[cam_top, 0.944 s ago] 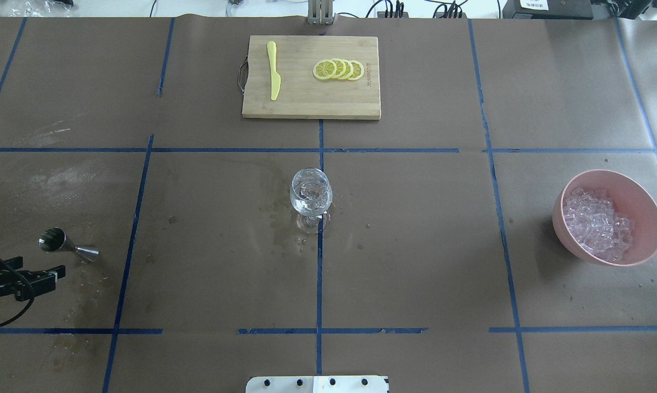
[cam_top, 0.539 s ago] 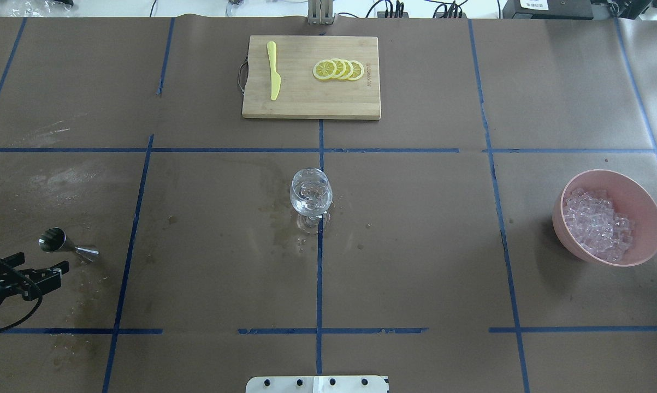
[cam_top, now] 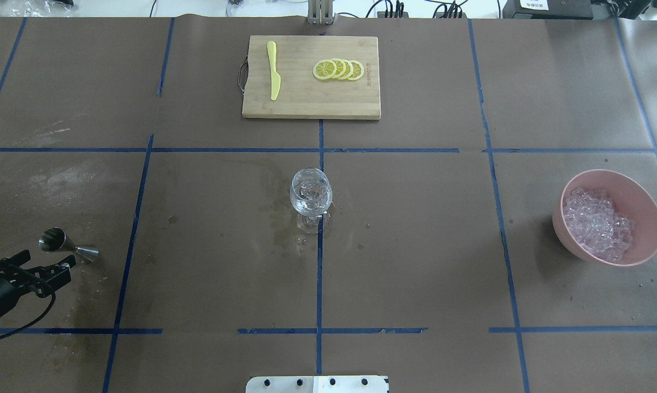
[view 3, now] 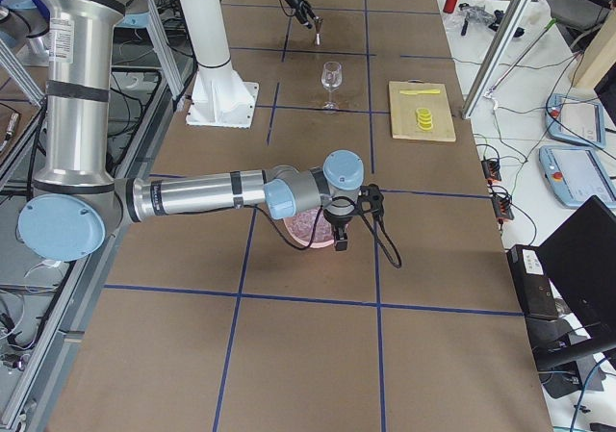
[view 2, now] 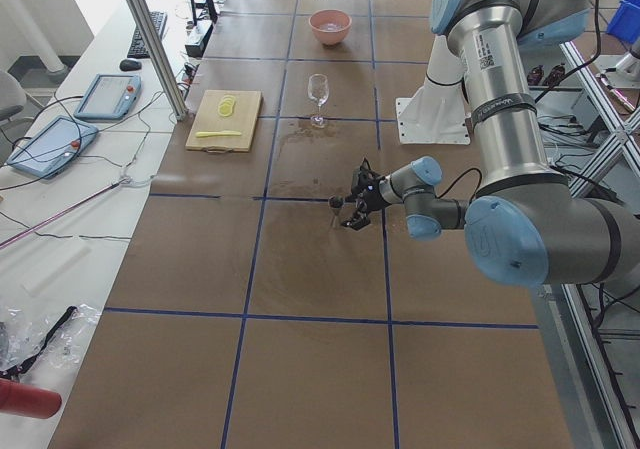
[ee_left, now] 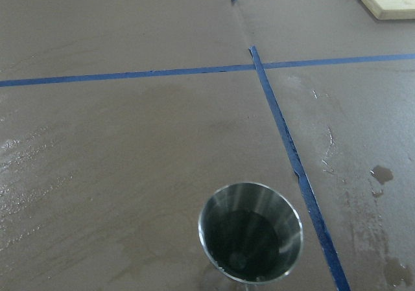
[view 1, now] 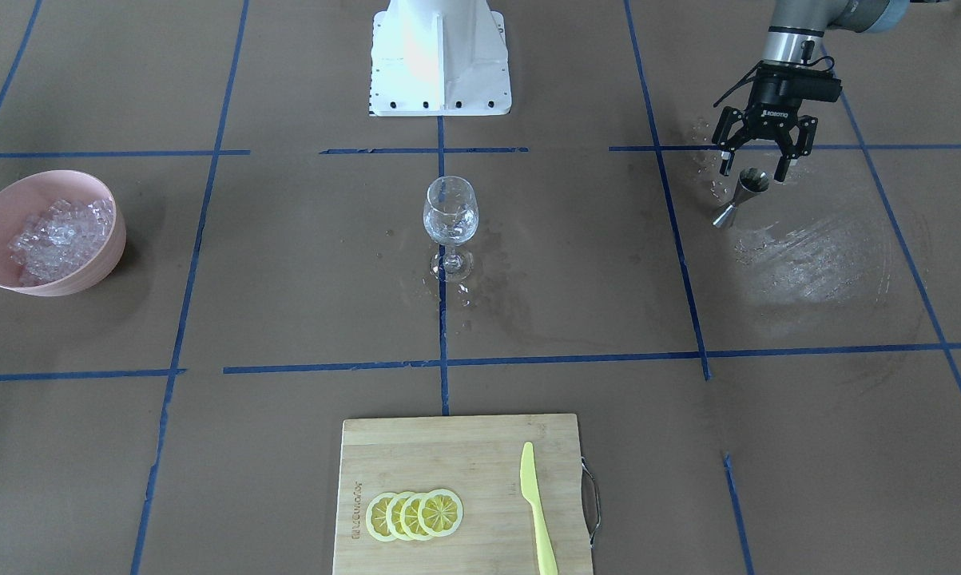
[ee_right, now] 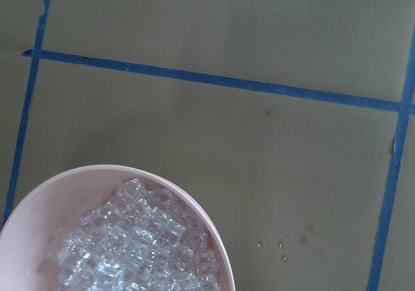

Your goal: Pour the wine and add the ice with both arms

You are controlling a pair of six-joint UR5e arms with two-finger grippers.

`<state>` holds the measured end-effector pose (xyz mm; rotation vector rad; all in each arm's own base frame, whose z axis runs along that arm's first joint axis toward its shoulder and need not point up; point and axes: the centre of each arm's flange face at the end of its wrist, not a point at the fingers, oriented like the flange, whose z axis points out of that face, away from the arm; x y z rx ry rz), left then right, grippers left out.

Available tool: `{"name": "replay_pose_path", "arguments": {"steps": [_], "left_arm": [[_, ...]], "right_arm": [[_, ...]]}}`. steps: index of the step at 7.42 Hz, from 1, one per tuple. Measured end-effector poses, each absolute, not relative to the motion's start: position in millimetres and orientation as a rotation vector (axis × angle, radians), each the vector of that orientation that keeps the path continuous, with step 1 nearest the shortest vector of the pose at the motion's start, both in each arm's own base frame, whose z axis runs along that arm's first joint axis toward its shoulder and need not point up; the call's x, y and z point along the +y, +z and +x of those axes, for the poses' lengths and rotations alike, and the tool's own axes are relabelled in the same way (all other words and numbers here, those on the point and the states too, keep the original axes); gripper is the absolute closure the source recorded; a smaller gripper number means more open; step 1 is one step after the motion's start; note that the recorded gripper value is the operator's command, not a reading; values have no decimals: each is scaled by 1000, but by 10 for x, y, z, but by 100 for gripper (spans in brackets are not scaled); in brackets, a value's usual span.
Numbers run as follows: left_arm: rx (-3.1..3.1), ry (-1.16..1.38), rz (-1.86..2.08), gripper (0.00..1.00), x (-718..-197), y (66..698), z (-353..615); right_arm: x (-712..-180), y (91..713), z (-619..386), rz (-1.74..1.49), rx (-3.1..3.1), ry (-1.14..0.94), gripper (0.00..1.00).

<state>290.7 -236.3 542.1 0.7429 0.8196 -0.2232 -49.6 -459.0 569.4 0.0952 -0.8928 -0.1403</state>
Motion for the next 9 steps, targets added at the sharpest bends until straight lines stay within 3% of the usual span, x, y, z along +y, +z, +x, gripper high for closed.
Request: {"name": "replay_pose_path", "arguments": {"steps": [9], "left_arm": [[772, -349, 923, 2, -2378, 5641, 3324]], "right_arm": [[-4578, 5686, -493, 96, -893, -140, 0]]}}
